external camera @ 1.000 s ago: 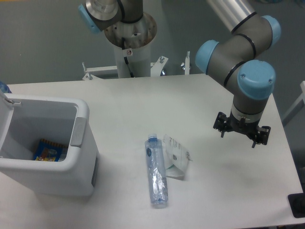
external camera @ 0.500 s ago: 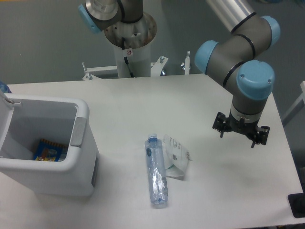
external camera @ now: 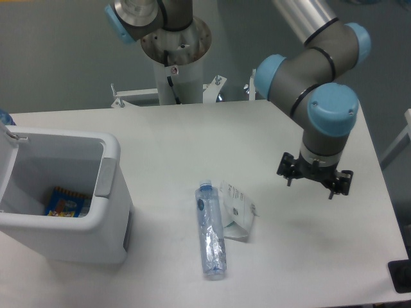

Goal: Place the trash in the trash can
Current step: 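Move the gripper over the crumpled white paper and lower it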

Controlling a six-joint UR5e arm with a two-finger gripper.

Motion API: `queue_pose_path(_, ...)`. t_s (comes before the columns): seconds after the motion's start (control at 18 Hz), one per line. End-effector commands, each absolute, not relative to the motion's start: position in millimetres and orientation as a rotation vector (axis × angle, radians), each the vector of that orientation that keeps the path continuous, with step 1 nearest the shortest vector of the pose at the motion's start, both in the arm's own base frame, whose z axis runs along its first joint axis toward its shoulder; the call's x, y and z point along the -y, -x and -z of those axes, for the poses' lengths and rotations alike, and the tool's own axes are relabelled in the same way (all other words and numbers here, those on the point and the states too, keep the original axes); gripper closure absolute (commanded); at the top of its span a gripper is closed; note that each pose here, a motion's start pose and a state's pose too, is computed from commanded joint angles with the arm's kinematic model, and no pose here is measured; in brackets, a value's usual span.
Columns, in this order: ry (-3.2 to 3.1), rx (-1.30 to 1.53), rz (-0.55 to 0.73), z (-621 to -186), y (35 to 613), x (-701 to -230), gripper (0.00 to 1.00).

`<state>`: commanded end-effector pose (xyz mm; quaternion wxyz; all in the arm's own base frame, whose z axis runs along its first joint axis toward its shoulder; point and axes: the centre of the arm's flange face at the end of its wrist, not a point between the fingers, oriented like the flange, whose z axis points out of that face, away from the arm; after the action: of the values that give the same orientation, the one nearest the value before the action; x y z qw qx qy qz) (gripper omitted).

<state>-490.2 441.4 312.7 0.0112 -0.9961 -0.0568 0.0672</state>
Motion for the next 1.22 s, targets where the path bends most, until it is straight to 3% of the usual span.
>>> queue_pose_path(0.39, 3.045, 0.262, -0.277, -288, 453, -454, 0.00)
queue_pose_path(0.61, 3.024, 0.417, -0.234, -274, 420, -483, 0.00)
queue_pose_path(1.22, 3.040, 0.444, -0.187, -251, 383, -512, 0.00)
